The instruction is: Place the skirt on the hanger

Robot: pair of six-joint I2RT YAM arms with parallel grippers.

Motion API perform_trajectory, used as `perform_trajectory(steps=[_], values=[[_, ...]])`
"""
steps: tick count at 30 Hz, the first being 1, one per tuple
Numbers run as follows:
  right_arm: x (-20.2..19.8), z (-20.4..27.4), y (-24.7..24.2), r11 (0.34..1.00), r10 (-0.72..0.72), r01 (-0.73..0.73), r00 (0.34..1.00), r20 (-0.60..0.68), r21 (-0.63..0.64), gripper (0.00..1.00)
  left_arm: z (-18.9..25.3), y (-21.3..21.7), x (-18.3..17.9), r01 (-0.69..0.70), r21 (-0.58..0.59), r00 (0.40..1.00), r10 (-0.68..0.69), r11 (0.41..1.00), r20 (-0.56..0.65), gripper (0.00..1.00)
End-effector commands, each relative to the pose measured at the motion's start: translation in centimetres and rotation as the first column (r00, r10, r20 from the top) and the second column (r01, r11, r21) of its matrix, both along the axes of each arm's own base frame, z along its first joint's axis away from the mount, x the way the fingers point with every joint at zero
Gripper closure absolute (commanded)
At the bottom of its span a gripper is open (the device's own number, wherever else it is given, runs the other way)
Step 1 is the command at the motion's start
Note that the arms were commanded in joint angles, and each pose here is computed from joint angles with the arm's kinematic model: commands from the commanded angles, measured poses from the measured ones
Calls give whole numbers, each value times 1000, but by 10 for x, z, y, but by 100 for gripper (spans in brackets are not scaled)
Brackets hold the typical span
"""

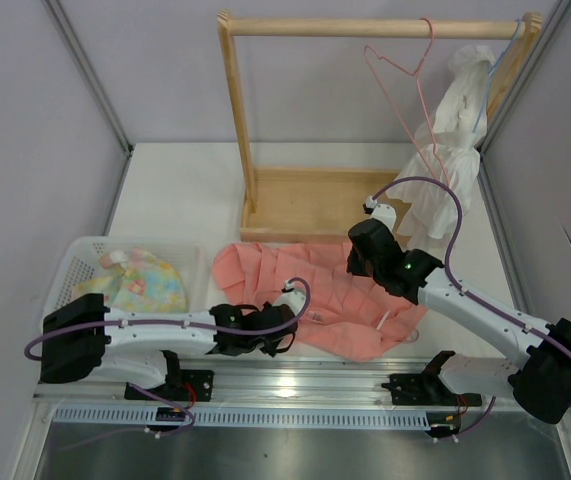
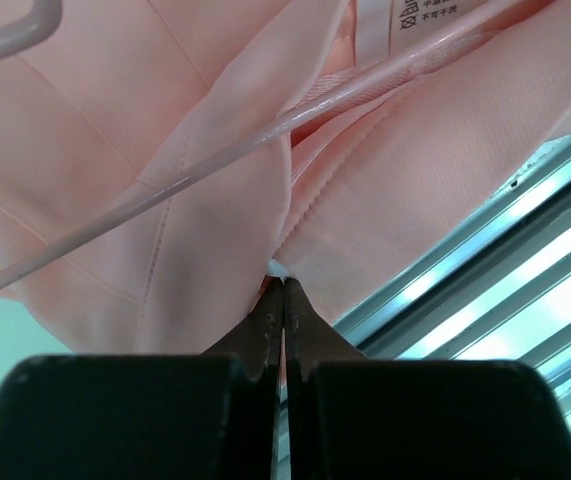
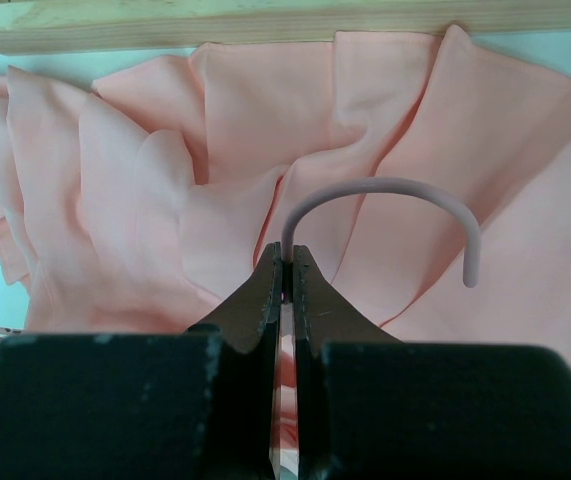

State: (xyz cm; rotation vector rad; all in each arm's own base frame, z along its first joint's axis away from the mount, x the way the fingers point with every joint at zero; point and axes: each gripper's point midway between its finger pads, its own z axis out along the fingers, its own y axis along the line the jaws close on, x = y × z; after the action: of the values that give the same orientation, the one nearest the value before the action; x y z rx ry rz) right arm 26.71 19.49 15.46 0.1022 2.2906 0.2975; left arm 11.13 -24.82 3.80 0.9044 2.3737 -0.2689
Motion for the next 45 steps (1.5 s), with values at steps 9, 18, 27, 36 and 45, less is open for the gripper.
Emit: perform_trajectory(steps=[9, 18, 27, 36, 45], values=[[6, 31, 3, 999, 0, -3, 997, 76, 39, 100, 75, -36, 14, 17, -445, 990, -76, 896, -116, 100], [6, 38, -2, 999, -22, 19, 996, 91, 41, 100, 83, -17, 47, -145, -555, 979, 38, 819, -200, 100], [8, 49, -17, 995, -82, 74, 990, 115, 71, 100, 97, 18, 76, -315, -653, 949, 204, 689, -242, 100], [6, 47, -15, 996, -66, 59, 992, 105, 67, 100, 91, 34, 90, -390, -664, 921, 285, 638, -267, 100], [11, 47, -31, 990, -133, 128, 986, 104, 52, 100, 86, 42, 97, -434, -644, 900, 338, 631, -276, 100]])
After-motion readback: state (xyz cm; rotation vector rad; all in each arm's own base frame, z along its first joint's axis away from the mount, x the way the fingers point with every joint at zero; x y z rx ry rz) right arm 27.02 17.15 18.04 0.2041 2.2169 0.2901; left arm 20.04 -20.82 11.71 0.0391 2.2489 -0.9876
